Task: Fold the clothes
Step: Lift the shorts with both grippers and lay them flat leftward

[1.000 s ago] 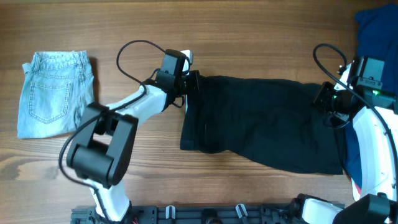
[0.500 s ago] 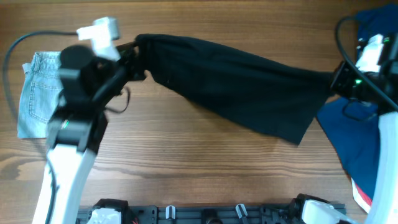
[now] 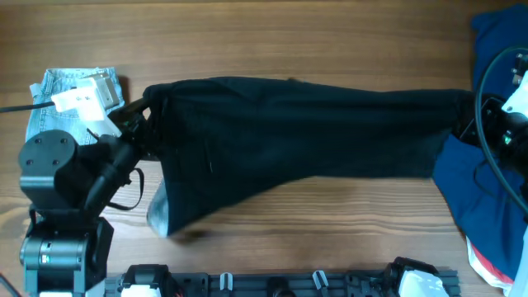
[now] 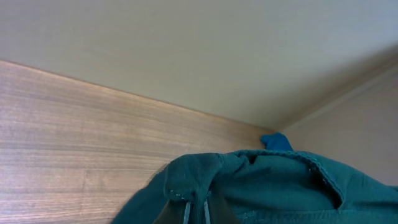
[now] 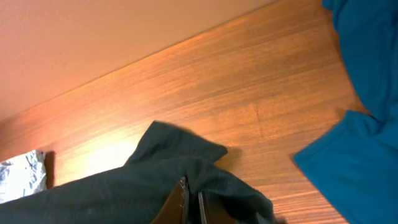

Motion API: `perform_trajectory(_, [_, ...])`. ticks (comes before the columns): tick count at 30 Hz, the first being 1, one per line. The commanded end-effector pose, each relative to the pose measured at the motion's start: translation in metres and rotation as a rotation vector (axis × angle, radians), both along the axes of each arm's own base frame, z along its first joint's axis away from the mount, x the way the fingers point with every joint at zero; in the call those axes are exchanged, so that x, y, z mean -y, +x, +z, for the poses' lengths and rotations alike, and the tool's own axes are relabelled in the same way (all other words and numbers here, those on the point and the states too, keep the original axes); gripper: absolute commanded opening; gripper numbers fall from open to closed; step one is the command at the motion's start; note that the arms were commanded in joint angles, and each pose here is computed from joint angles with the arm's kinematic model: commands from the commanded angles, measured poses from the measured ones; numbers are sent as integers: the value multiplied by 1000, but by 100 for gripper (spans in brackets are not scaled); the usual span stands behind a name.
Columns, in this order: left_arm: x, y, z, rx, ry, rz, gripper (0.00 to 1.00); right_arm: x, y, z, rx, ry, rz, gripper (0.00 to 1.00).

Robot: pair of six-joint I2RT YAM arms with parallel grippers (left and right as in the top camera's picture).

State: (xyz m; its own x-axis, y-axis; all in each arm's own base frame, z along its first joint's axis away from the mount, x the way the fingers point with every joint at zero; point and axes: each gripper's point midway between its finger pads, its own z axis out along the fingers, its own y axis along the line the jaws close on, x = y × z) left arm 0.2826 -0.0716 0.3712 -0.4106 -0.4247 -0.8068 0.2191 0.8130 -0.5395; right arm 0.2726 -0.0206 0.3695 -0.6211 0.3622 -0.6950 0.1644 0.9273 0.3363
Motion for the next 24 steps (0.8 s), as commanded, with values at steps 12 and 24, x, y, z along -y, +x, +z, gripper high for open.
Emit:
perform_trajectory(12, [-2,199,-40,133,-116,29,4,6,188,-49,107,117,95,4])
perform_trajectory(24, [-4,216,136,388,-24,15,4,22,191,104,555,21,10,4])
